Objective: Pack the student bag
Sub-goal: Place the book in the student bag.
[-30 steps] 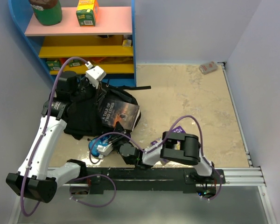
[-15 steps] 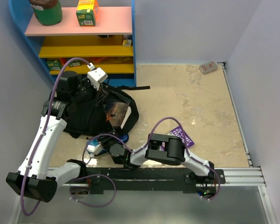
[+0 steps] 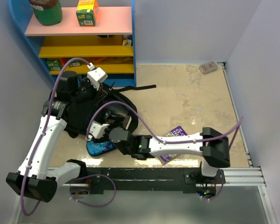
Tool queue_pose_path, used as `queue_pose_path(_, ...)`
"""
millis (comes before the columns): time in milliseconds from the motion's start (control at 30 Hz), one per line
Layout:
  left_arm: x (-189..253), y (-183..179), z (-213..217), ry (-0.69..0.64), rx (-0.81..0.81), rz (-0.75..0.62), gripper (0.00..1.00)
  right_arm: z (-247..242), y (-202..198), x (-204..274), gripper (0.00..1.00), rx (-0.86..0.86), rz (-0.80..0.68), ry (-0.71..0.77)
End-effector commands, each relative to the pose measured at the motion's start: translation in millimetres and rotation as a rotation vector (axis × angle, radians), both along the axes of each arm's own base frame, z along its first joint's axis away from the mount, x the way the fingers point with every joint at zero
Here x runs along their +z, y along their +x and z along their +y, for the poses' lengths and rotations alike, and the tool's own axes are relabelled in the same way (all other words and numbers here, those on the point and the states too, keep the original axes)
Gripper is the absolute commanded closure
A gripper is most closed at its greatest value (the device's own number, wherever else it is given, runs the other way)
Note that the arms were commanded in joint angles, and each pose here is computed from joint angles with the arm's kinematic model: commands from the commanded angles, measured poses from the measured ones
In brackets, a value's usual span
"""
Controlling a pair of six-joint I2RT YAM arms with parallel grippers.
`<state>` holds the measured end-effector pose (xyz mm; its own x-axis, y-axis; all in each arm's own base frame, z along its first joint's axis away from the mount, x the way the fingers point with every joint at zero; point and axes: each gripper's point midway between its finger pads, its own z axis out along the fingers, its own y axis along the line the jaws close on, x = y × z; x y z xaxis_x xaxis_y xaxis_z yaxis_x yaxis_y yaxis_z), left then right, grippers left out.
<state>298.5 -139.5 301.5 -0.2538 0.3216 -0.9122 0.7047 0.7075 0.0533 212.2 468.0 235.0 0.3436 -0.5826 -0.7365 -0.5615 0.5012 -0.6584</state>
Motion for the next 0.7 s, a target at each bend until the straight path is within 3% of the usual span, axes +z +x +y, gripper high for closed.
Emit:
queue_pose_path(0,29.8,-1.4,-7.7,-0.043,-0.037,-0.096,1.0,-24.9,-22.1,-33.1,0.25,0.012,0.289,0.087)
queue_pose_path(133,29.7,-0.4,-8.4,-0.046,-0.036,-0.094,1.0,-44.8,-22.8,-53.5,0.36,-0.043,0.369,0.096)
queue_pose_path(267,30.3,0.0,-8.0,-0.047,-0.034,-0.093,1.0,-70.2,-10.5,-70.3,0.96,-0.181,0.576,0.248)
queue_pose_path(300,30.3,0.1,-7.5,-0.046,-0.031,-0.095,1.0,-80.5,-5.1,-78.5,1.0,-0.208,0.623,0.252)
queue_pose_path(467,29.6,2.2,-7.9,-0.048,-0.028,-0.093,1.0,-99.1,-1.7,-92.6,1.0,-0.273,0.708,0.339)
queue_pose_path(667,34.5,1.8,-10.3,-0.07,-0.029,-0.094,1.0,-74.2,2.5,-112.4,1.0,-0.244,0.782,0.338)
